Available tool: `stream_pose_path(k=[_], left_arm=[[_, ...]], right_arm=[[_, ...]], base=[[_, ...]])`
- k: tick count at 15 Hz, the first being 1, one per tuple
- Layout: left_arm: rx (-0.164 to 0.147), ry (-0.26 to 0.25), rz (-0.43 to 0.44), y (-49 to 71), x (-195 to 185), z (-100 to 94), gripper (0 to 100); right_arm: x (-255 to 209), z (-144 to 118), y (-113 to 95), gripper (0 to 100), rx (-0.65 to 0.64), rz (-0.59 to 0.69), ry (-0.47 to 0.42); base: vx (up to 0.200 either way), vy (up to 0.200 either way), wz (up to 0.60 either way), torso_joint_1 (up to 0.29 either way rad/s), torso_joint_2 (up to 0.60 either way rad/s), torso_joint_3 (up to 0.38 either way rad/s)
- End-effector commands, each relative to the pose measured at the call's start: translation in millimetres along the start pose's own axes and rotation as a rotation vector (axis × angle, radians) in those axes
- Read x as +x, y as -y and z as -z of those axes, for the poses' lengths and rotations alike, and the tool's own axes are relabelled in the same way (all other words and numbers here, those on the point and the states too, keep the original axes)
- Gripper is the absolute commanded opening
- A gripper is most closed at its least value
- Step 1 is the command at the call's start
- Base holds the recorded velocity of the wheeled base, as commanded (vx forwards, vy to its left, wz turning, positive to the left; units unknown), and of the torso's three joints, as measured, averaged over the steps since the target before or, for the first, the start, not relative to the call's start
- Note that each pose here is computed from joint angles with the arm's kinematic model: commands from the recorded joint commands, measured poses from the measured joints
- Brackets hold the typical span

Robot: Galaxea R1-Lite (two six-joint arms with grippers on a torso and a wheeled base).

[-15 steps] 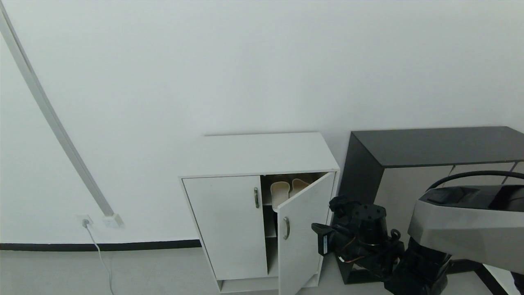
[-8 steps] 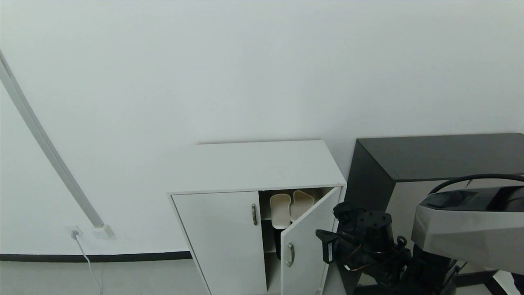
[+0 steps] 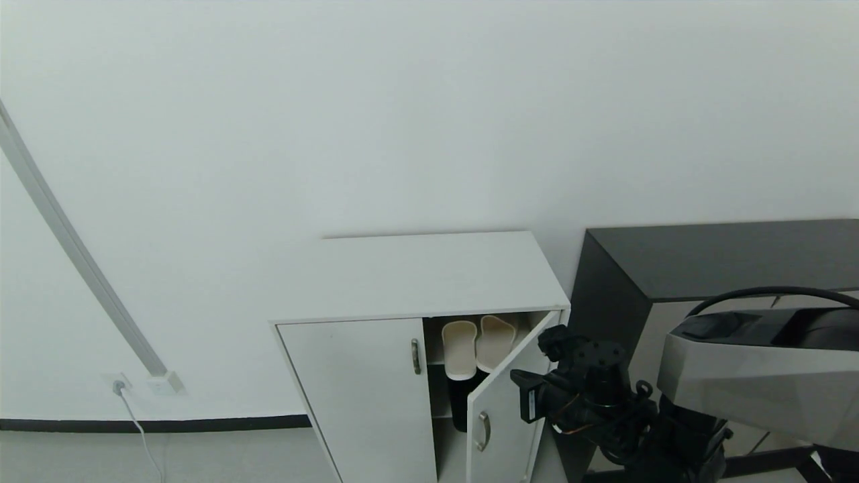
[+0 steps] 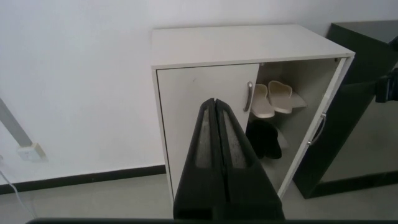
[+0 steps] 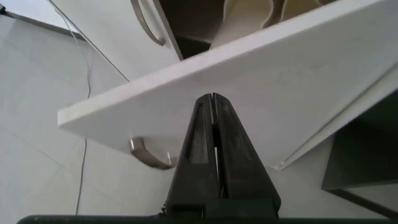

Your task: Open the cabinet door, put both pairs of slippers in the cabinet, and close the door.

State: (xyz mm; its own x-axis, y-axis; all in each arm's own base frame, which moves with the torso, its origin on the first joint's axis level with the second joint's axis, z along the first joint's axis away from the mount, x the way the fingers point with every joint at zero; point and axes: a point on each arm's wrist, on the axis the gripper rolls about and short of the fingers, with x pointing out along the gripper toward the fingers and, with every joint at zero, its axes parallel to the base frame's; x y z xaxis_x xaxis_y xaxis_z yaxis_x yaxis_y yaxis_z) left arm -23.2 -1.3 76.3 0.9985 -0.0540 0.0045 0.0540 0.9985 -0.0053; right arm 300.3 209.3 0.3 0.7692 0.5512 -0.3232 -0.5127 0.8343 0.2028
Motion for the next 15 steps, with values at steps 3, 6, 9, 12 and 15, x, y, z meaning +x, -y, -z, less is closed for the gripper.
stream_pose_path(k=[3, 6, 9, 12, 15], left_arm=[[-0.001, -0.001, 0.000, 0.0, 0, 0.0, 0], [-0.001, -0.001, 0.000, 0.0, 0, 0.0, 0], [-0.001, -0.001, 0.000, 0.0, 0, 0.0, 0], [-0.001, -0.001, 0.000, 0.0, 0, 0.0, 0], [-0.001, -0.001, -0.002, 0.0, 0, 0.0, 0]], right_arm=[[24, 8, 3, 0, 0.001, 0.003, 0.005], [39, 8, 6, 0, -0.002, 0.011, -0.012], [54, 7, 7, 0, -0.002, 0.014, -0.004], [61, 2, 10, 0, 0.001, 0.024, -0.011], [67, -4, 12, 0, 0.003, 0.033, -0.022]], base=[[0.000, 0.000, 0.00, 0.000, 0.00, 0.000], [0.000, 0.000, 0.00, 0.000, 0.00, 0.000], [0.000, 0.000, 0.00, 0.000, 0.00, 0.000], [0.000, 0.000, 0.00, 0.000, 0.00, 0.000], [0.000, 0.000, 0.00, 0.000, 0.00, 0.000]])
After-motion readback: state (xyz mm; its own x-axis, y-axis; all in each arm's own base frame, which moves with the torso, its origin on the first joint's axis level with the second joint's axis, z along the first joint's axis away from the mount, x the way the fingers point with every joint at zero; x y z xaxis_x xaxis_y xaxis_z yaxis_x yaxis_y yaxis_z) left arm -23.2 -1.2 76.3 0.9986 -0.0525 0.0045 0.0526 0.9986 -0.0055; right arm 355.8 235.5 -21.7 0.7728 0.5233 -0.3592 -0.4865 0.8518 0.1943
